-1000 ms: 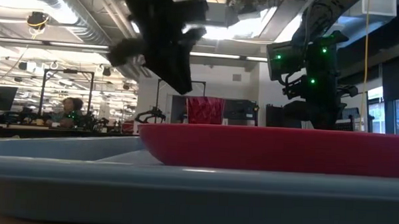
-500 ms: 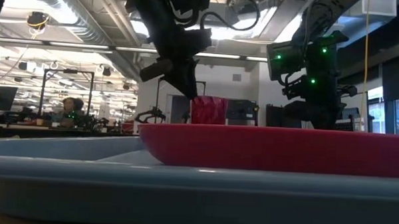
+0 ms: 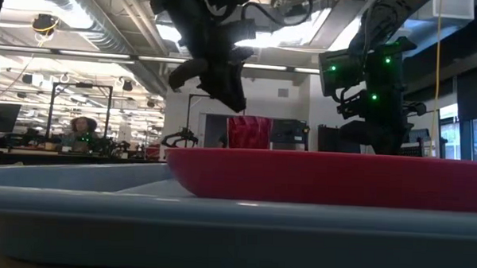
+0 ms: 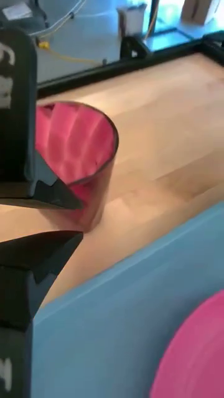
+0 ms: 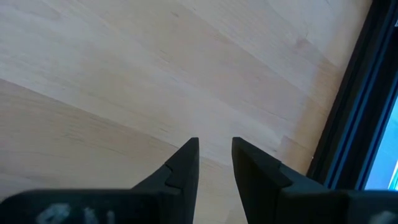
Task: Pick and place plate/cup/fork/spoon on tray
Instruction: Put the red glass on the blue serving tray to the top left of the pink plate
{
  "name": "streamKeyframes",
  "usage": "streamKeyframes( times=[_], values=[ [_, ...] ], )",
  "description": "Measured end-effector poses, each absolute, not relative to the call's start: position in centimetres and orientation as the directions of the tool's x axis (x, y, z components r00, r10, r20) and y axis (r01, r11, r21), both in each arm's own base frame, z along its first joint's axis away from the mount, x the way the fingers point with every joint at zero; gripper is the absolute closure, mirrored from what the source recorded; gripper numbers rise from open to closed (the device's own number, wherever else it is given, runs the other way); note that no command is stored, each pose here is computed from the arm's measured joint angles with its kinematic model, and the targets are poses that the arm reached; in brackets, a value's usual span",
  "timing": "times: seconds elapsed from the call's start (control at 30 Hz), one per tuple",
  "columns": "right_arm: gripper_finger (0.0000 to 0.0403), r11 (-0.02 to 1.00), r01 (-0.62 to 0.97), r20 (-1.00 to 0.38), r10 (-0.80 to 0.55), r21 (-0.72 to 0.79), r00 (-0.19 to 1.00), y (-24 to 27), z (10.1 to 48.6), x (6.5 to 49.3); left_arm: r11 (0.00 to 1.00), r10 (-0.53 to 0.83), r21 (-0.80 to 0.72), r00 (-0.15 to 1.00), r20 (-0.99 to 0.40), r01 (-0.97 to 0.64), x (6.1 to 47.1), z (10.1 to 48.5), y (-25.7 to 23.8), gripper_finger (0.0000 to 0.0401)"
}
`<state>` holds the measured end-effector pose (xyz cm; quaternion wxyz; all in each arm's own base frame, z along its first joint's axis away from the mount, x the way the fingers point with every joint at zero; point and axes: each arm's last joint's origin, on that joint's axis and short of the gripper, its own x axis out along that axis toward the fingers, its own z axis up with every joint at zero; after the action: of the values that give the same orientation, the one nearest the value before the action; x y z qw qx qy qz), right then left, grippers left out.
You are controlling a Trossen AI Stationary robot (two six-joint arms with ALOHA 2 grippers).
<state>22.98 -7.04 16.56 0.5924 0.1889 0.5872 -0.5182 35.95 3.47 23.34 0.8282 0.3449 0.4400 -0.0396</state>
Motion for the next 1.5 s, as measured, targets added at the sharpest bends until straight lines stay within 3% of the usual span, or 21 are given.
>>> streamKeyframes(
  times=[0.43,1.0,1.5],
  values=[
    [0.0302,0.397,0.834,-0.892,-0.393,-0.384,-0.224,-7.0,16.6,23.0,0.724,0.309,0.605,0.628,-0.714,0.331,36.4,23.4,3.8,0.0344],
    [0.0302,0.398,0.833,-0.892,-0.393,-0.385,-0.225,-7.0,16.6,23.0,0.821,0.181,0.468,0.629,-0.756,0.327,35.9,23.2,6.3,0.0344],
    [0.0302,0.398,0.833,-0.892,-0.393,-0.385,-0.225,-7.0,16.6,23.0,0.837,0.154,0.428,0.603,-0.783,0.342,35.5,22.9,6.9,0.0344]
  ],
)
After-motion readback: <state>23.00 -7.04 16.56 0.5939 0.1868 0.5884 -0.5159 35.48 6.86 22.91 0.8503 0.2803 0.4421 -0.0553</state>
